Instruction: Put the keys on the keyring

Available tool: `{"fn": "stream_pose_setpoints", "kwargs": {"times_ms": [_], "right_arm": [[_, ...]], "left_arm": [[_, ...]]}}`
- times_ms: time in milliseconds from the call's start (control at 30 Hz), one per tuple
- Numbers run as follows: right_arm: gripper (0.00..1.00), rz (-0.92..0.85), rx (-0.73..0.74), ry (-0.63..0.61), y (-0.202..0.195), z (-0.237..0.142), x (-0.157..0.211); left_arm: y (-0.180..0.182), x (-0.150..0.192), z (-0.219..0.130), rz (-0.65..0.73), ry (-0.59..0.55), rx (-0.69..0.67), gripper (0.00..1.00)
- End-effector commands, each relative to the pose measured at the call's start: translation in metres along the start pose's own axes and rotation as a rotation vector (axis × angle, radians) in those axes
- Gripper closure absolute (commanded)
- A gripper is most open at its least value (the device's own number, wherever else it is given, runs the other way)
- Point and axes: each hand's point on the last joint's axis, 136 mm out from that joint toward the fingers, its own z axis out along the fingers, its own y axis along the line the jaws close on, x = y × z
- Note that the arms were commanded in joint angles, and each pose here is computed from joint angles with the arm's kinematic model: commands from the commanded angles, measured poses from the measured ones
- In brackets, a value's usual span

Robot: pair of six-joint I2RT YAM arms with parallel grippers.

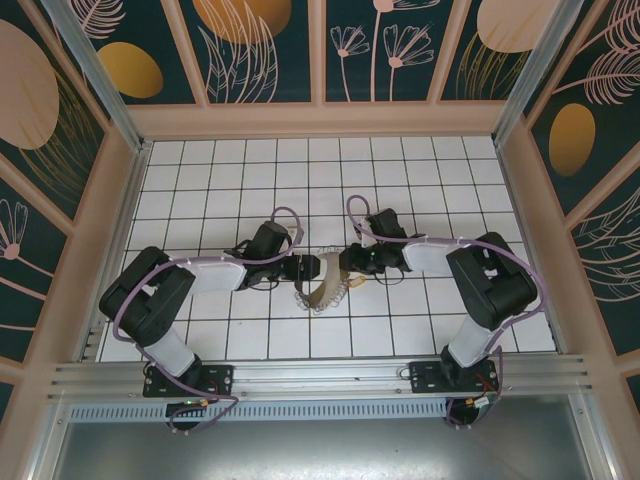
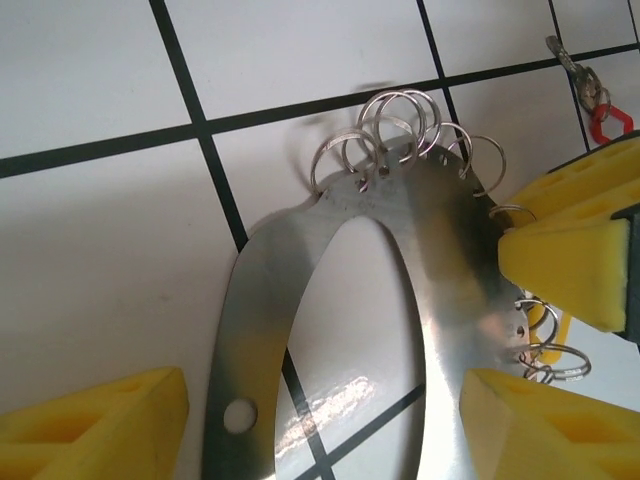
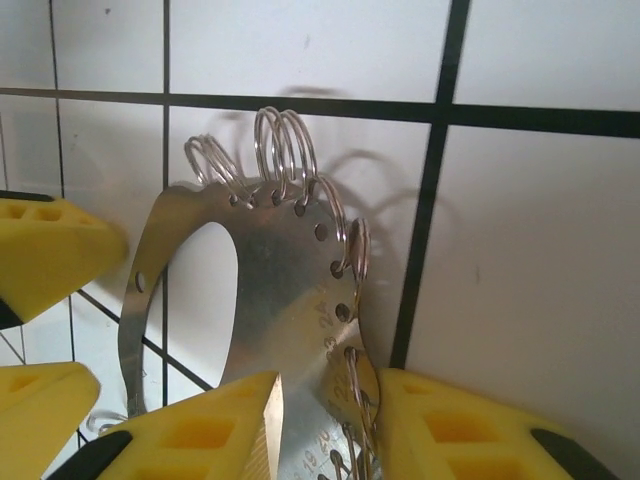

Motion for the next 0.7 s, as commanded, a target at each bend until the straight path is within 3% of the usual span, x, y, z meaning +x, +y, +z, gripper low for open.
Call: {"fn": "stream_pose_setpoints", "kwargs": {"times_ms": [0, 667], "right_arm": [[0.71, 0.013, -0.058, 0.001, 0.005, 0.006, 0.003], [0.85, 0.021, -0.237, -0.059, 0.030, -0.003, -0.010]], "left_arm": [[-0.001, 0.015, 0.009, -0.039, 0.065, 0.034, 0.30], [-0.011, 0.014, 0.014, -0.031, 0.073, 0.098, 0.41]]}}
